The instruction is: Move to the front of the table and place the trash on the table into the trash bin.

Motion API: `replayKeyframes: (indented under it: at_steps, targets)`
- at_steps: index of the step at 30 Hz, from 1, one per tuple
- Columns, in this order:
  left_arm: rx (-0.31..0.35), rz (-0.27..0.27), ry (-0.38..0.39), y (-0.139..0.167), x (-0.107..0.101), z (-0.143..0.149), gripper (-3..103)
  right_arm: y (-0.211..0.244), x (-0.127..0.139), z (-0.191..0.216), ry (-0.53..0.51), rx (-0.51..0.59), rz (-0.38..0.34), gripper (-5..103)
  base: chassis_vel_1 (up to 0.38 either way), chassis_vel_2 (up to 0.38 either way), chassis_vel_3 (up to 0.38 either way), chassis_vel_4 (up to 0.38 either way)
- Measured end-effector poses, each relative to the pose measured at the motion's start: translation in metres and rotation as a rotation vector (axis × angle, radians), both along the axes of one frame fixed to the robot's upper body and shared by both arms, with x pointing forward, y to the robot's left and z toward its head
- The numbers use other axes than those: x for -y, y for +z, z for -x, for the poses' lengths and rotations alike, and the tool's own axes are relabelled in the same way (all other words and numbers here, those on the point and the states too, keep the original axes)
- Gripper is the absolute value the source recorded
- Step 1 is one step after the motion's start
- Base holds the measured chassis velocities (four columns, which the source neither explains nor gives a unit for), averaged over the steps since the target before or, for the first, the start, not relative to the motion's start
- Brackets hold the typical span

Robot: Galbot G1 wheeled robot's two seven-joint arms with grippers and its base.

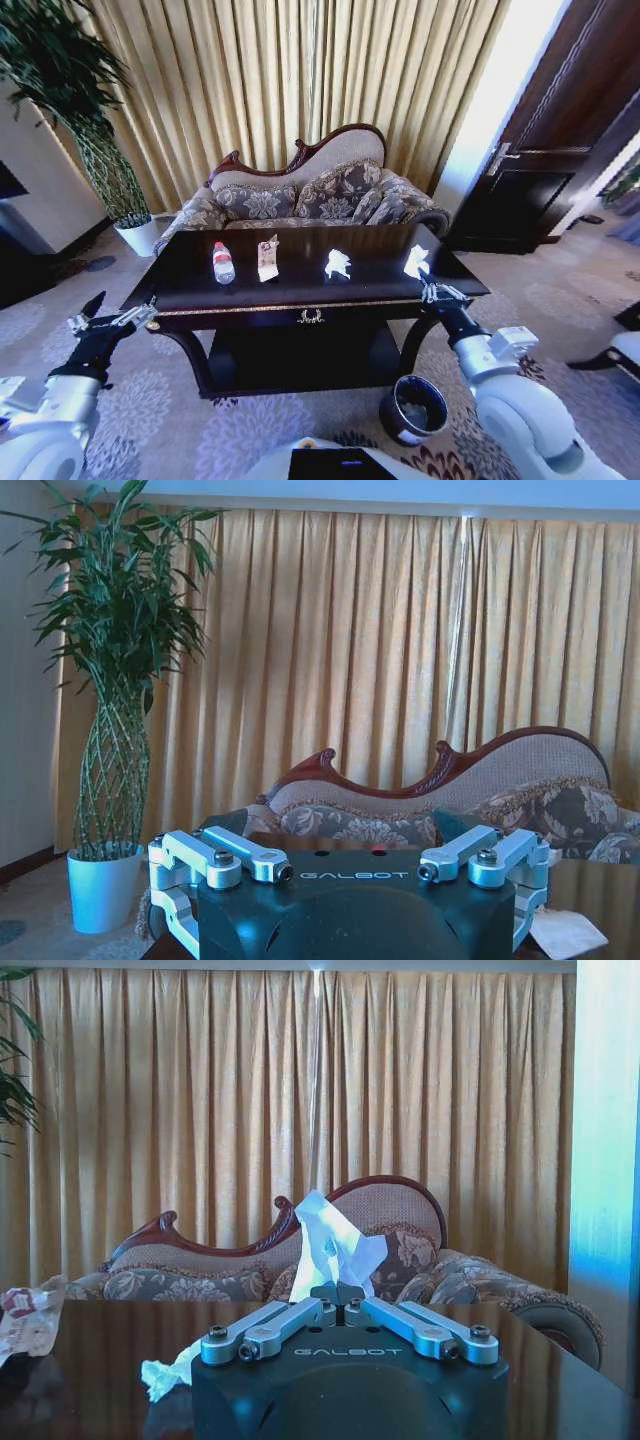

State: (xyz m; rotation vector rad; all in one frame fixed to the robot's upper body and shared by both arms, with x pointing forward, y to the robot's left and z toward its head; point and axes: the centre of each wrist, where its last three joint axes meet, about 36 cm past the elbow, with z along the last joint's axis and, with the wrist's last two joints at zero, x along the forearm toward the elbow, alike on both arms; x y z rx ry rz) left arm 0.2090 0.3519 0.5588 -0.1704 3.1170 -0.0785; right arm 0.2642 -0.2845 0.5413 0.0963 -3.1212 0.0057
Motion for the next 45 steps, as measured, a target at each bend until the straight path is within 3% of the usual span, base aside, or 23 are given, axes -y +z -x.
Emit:
replayKeyframes:
  at_steps: [7, 12, 15, 20, 24, 32, 43, 45]
  targets:
    - [0.003, 0.002, 0.003, -0.001, 0.000, 0.001, 100, -0.013, 0.003, -0.003, -0.004, -0.017, 0.009, 0, 0.120, -0.127, -0.110, 0.122]
    - [0.007, 0.000, 0.003, -0.001, 0.001, 0.001, 100, -0.050, 0.016, -0.011, -0.046, -0.108, -0.003, 0, 0.037, -0.035, -0.050, 0.029]
    - [0.009, -0.004, 0.003, 0.000, 0.000, 0.000, 100, -0.102, 0.043, -0.017, -0.123, -0.254, 0.005, 0, 0.000, 0.000, 0.000, 0.000]
    - [0.011, -0.008, 0.006, 0.000, -0.001, 0.001, 100, -0.159, 0.075, -0.022, -0.195, -0.375, 0.048, 0, 0.000, 0.000, 0.000, 0.000]
    - [0.018, -0.007, 0.003, -0.001, -0.001, 0.003, 100, -0.231, 0.113, -0.019, -0.274, -0.517, 0.103, 0, 0.000, 0.000, 0.000, 0.000]
    - [0.023, -0.007, 0.002, -0.001, 0.000, 0.002, 100, -0.309, 0.152, -0.029, -0.390, -0.650, 0.153, 0, 0.000, 0.000, 0.000, 0.000]
    - [0.038, -0.020, 0.001, -0.001, -0.001, 0.003, 100, -0.361, 0.151, -0.039, -0.442, -0.729, 0.208, 0, 0.000, 0.000, 0.000, 0.000]
    - [0.038, -0.021, 0.001, -0.001, -0.001, 0.003, 100, -0.363, 0.148, -0.036, -0.434, -0.726, 0.218, 11, 0.000, 0.000, 0.000, 0.000]
